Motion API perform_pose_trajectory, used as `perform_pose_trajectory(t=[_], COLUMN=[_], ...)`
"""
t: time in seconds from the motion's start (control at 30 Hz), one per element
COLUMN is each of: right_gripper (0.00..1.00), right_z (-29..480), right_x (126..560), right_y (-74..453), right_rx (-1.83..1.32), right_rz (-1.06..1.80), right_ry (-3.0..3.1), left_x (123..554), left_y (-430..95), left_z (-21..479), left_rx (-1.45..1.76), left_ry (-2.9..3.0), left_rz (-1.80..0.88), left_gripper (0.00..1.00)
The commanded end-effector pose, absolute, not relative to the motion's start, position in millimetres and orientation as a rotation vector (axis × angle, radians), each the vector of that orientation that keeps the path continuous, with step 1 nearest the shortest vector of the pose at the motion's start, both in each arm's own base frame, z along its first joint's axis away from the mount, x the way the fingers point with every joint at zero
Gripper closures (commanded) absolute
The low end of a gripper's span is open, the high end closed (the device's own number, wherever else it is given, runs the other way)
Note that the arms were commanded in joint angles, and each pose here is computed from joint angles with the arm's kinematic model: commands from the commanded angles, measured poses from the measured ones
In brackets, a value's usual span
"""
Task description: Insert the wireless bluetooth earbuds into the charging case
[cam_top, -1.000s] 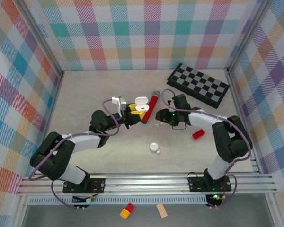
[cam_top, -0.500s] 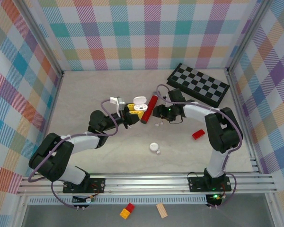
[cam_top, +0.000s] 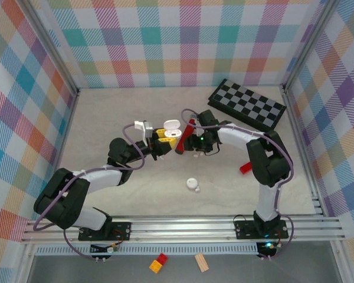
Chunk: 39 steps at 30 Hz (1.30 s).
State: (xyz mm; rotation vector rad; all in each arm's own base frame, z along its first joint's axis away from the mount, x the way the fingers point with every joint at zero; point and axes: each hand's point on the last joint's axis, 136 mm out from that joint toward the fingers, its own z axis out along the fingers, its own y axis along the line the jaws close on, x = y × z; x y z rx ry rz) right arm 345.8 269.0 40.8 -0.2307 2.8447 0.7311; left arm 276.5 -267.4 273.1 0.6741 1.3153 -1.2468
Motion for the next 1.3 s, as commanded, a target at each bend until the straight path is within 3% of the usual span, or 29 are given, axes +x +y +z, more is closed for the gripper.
perform_pose_trajectory(t=[0.0, 0.63, 1.27], right_gripper=[0.39, 0.43, 0.51], right_z=[35.8, 53.2, 50.1], right_x=[343.2, 329.5, 326.5], right_y=[264.9, 258.4, 248.7], right_rx=[-0.275, -0.303, -0.463], right_rz=[0.641, 0.551, 0.161], right_ry=[2.878, 2.851, 2.811], left_x=[267.4, 269.6, 311.2], left_y=[-260.0, -249.0, -151.1], left_z=[287.7, 285.2, 267.9], left_rx=[0.702, 0.685, 0.404], left_ry=[1.237, 1.243, 1.311], left_rz=[-1.226, -1.197, -0.882], left_gripper=[0.69, 0.69, 0.69])
